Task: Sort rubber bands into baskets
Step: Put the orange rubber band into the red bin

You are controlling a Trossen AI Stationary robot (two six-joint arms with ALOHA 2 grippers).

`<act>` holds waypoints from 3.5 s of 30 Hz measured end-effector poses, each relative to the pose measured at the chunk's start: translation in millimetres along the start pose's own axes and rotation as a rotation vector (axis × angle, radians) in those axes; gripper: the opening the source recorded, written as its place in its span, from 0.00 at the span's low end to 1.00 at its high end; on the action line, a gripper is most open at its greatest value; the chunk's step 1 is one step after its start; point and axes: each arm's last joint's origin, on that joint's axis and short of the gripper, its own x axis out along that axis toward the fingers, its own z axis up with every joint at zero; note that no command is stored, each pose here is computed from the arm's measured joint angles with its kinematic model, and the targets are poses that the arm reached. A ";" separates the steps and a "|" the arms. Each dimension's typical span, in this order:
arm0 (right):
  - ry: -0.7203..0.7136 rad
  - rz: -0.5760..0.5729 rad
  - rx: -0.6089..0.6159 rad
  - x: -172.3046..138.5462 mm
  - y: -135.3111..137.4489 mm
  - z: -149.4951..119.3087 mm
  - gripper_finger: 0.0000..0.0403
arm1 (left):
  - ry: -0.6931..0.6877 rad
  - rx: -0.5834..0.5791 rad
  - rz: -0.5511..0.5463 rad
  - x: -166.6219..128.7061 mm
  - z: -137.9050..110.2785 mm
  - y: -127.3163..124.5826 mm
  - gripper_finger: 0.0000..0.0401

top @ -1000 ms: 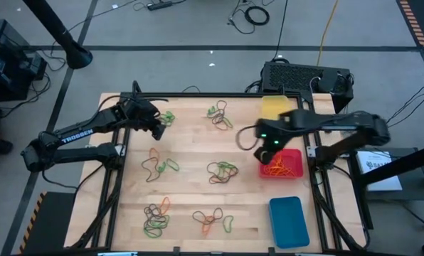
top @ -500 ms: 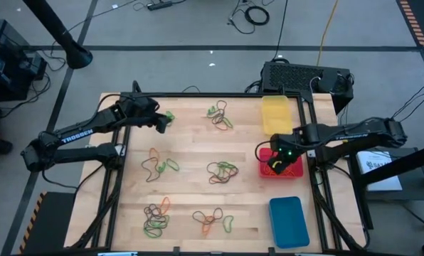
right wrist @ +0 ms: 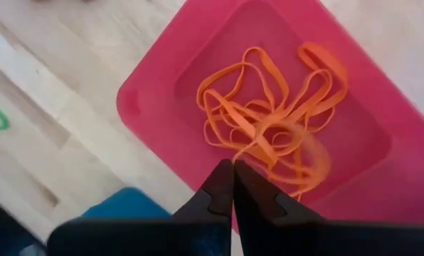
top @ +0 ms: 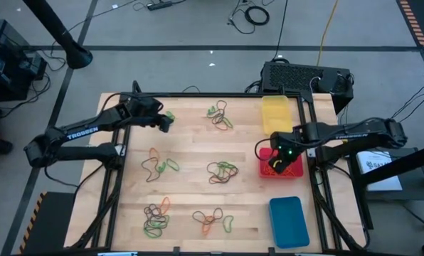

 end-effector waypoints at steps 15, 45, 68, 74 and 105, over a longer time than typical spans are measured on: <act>-0.123 0.170 0.095 -5.1 3.1 24.9 0.28 | 0.058 0.002 -0.022 6.1 -2.6 0.6 0.44; -0.640 0.094 -0.203 87.6 37.0 231.4 0.30 | 0.283 0.125 -0.087 5.2 -39.5 -30.3 0.44; -0.489 -0.108 -0.180 127.5 20.0 231.7 0.02 | 0.239 0.158 0.011 2.9 -53.3 -44.0 0.44; -0.518 -0.051 -0.200 103.6 43.3 227.9 0.00 | 0.232 0.185 0.015 2.5 -55.2 -46.2 0.44; -0.081 -0.352 -0.159 -14.6 136.8 63.0 0.00 | 0.174 0.482 -0.197 34.7 -48.7 -65.3 0.44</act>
